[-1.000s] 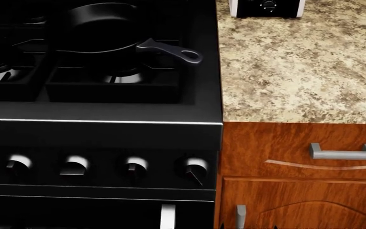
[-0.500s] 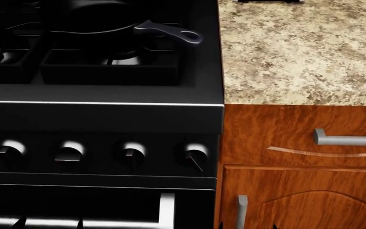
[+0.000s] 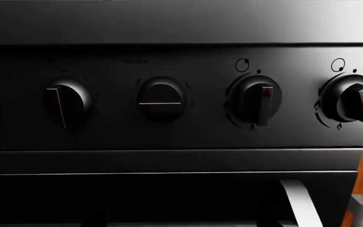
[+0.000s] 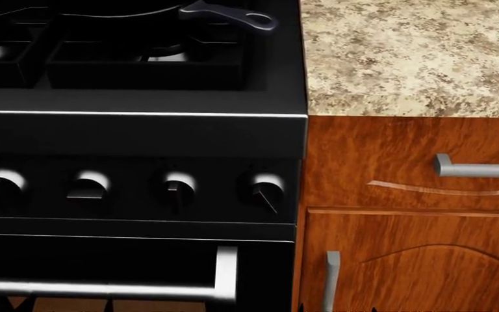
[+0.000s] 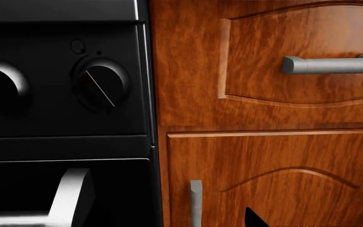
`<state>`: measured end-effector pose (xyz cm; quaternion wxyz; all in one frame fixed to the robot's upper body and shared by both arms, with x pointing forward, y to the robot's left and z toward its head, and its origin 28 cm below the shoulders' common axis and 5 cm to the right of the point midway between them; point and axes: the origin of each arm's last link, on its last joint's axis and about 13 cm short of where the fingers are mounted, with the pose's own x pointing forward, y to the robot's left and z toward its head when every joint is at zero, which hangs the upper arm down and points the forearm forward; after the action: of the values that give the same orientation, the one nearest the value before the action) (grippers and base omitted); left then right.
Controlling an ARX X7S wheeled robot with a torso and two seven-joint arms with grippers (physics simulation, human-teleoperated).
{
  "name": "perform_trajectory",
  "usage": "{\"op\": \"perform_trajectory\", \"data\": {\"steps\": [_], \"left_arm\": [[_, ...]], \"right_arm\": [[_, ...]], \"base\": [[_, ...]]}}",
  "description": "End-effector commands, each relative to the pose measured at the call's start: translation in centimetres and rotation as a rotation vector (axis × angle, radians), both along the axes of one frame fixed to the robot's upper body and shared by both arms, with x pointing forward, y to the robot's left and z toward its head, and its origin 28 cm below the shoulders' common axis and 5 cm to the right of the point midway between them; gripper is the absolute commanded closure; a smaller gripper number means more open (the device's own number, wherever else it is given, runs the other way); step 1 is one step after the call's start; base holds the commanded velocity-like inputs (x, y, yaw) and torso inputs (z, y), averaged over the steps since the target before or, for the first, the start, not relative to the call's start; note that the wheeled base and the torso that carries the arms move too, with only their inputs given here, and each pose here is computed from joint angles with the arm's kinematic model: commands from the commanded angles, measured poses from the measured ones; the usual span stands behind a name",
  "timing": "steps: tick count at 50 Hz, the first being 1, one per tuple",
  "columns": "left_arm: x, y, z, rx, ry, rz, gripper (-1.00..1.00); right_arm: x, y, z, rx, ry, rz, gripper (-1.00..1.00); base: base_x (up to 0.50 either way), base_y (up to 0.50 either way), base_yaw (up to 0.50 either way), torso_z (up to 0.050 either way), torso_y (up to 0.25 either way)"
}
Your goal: Turn off the front right burner of the stove.
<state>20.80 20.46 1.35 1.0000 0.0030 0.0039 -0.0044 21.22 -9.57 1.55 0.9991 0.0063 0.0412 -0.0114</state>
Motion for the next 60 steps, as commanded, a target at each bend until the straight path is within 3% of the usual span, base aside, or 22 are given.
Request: {"op": "perform_trajectory", "data": {"steps": [1, 42, 45, 60], "left_arm": [[0.05, 0.01, 0.06, 0.0, -0.002, 0.0, -1.0], [-0.04, 0.04, -0.06, -0.015, -0.004, 0.0, -1.0], [-0.08, 0.13, 0.17, -0.043, -0.024, 0.0, -1.0], [-0.04, 0.12, 0.16, -0.037, -0.024, 0.003, -1.0]], "right_arm": [[0.2, 0.1, 0.09, -0.001, 0.004, 0.003, -1.0], [0.14, 0.2, -0.09, 0.0, 0.01, 0.006, -1.0], [0.17, 0.2, -0.01, 0.002, 0.007, 0.005, -1.0], [-0.12, 0.16, -0.01, -0.018, -0.011, 0.015, -1.0]], "base": [[0.0, 0.0, 0.0, -0.05, 0.0], [0.0, 0.0, 0.0, -0.05, 0.0], [0.0, 0.0, 0.0, -0.006, 0.0], [0.0, 0.13, 0.0, 0.0, 0.0]]}}
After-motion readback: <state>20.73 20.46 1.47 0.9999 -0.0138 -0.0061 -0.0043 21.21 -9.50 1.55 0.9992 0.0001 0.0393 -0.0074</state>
